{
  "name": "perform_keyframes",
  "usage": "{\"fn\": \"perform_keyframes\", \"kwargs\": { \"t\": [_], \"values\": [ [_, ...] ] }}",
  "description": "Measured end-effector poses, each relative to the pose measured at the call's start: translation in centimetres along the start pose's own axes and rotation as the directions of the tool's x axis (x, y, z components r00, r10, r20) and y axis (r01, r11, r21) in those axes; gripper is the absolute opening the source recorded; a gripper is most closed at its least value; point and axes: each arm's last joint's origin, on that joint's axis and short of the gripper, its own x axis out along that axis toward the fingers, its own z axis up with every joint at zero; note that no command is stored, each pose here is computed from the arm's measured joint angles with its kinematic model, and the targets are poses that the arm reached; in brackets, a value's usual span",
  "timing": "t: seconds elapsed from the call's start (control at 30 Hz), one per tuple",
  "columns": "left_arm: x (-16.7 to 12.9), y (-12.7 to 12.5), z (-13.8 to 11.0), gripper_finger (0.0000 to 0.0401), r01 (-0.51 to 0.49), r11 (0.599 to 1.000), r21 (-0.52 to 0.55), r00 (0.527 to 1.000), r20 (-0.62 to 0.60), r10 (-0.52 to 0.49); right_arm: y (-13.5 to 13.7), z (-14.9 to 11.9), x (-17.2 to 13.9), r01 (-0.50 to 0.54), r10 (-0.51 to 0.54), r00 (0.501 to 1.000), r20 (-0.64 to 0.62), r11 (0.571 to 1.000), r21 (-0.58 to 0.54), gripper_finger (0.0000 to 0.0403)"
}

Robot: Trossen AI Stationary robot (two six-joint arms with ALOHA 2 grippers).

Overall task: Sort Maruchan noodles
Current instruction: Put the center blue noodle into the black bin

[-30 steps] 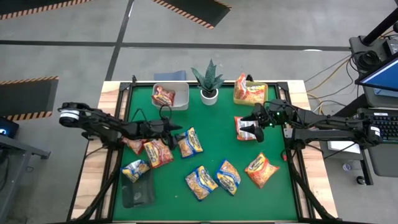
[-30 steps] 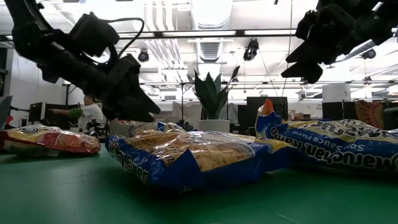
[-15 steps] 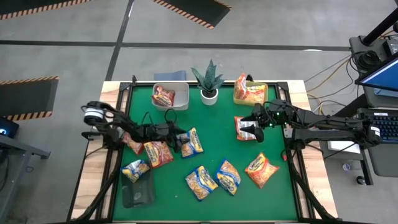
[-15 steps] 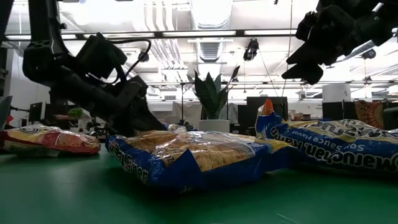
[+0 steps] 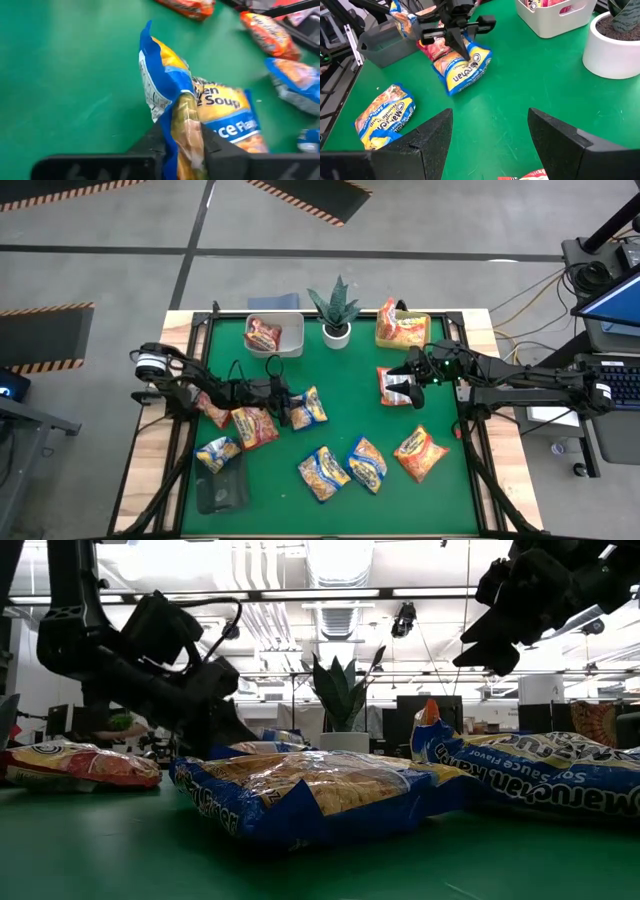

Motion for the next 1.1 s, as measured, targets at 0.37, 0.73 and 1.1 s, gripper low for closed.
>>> {"fn": "perform_keyframes", "kwargs": {
  "t": [0.37, 0.73, 1.1],
  "values": [
    [-2.1, -2.7, 2.9, 0.001, 0.147, 0.989, 0.019, 0.981, 0.125, -0.148, 0.0, 0.0, 0.0, -0.002, 0.002, 1.0, -0.001, 1.0, 0.001, 0.0244],
    [-5.3, -9.9, 8.6, 0.001, 0.146, 0.975, 0.167, 0.989, -0.05, -0.139, 0.0, 0.0, 0.0, -0.001, 0.001, 1.0, -0.001, 1.0, 0.001, 0.0244],
    [-12.0, -19.7, 12.4, 0.001, -0.078, 0.894, 0.442, 0.935, -0.279, 0.219, 0.0, 0.0, 0.0, -0.001, 0.001, 1.0, 0.0, 1.0, 0.0, 0.0244]
  ]
}}
